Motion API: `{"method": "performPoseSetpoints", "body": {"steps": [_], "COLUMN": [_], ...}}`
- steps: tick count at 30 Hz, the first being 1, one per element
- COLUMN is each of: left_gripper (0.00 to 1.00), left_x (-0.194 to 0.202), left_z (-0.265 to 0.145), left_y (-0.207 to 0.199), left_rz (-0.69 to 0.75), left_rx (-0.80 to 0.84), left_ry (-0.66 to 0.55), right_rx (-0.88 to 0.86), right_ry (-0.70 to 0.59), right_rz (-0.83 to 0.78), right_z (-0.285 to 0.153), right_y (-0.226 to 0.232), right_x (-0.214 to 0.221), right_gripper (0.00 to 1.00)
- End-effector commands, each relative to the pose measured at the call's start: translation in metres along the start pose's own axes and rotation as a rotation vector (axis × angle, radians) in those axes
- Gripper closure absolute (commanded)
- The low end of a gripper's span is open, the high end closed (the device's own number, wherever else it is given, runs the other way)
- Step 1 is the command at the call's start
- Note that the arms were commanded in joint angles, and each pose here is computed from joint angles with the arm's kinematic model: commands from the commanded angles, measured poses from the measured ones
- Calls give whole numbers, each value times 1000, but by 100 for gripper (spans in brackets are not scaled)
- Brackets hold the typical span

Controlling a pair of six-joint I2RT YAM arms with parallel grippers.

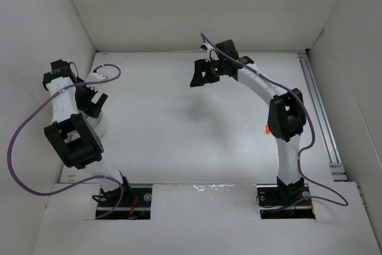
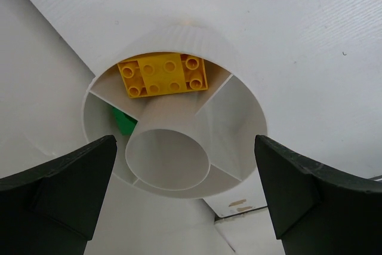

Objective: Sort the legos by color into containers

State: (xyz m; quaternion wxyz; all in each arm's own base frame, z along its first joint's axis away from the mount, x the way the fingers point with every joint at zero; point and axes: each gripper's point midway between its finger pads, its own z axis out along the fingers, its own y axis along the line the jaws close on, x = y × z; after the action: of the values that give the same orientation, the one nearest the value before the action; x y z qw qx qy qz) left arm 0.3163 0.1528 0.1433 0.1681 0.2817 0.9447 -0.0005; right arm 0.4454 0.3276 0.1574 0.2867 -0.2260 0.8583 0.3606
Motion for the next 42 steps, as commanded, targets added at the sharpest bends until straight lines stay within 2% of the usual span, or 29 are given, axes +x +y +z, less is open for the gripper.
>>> {"method": "performPoseSetpoints", "body": {"steps": [1, 9, 42], "left_gripper": [0, 0, 0], "left_x": [-13, -15, 0], "left_z": [-18, -14, 17], "left_y": [3, 19, 9], "left_rz": [86, 86, 76], "left_rx": [-104, -227, -193], "left_ry": [-43, -33, 68], "right_rx": [-9, -9, 5], "right_ry": [-39, -39, -18], "right_rz": [-24, -24, -18], "right_z": [0, 0, 6], "right_y": [8, 8, 1], "right_x": [-17, -17, -9], "right_gripper": [21, 21, 21]}}
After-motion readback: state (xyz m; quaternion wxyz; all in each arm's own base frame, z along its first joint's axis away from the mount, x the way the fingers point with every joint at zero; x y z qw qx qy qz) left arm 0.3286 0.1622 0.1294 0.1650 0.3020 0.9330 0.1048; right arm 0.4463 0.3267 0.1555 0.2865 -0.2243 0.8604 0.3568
